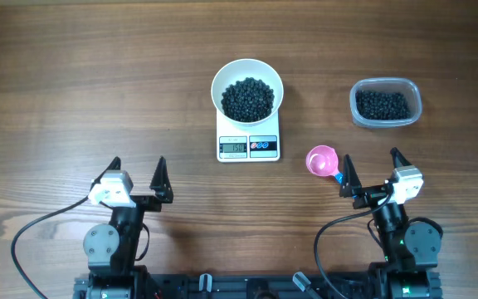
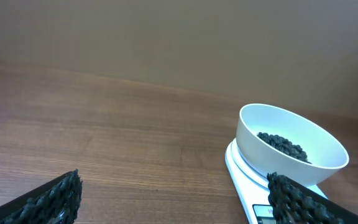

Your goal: Scoop item into bowl and weigh 150g on scale

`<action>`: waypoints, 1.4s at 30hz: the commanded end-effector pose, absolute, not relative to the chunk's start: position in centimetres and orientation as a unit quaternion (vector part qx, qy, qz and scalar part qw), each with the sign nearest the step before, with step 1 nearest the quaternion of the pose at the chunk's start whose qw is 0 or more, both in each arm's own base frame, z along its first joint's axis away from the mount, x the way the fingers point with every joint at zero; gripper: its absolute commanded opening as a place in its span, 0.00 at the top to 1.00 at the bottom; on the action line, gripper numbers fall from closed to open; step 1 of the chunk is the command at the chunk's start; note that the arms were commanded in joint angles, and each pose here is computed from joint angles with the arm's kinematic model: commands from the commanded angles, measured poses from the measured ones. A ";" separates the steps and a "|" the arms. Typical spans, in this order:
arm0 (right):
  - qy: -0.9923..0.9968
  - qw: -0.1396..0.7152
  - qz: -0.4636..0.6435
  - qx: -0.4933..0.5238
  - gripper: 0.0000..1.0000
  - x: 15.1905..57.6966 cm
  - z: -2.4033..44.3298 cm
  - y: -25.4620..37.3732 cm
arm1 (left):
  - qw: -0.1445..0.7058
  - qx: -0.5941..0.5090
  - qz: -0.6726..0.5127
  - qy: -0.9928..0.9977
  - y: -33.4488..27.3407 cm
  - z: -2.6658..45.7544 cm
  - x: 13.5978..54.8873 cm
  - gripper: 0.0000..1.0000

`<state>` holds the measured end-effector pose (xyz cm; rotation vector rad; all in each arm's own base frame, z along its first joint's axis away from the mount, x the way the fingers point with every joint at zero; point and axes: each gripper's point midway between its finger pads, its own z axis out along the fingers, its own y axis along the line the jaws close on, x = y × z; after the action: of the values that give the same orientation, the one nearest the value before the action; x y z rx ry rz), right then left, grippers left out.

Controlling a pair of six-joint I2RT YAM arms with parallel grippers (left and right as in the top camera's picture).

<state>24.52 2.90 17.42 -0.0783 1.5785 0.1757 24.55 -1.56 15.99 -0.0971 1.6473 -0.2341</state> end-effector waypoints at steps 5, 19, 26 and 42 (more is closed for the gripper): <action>0.704 0.705 0.073 -0.034 0.00 24.5 17.6 2.8 | 0.674 -0.046 -0.105 0.730 -1.5 15.8 24.6 0.00; 0.704 0.705 0.073 -0.034 0.00 24.5 17.6 2.8 | 0.675 -0.029 -0.099 0.730 -1.8 15.8 24.5 0.00; 0.704 0.705 0.073 -0.034 0.00 24.5 17.6 2.8 | 0.676 -0.029 -0.099 0.730 -1.8 15.8 24.5 0.00; 0.704 0.705 0.073 -0.034 0.00 24.5 17.6 2.8 | 0.676 -0.031 -0.099 0.730 -1.7 15.8 24.5 0.00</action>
<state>24.52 2.90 17.43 -0.0783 1.5782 0.1757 24.55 -1.57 16.00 -0.0933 1.6470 -0.2312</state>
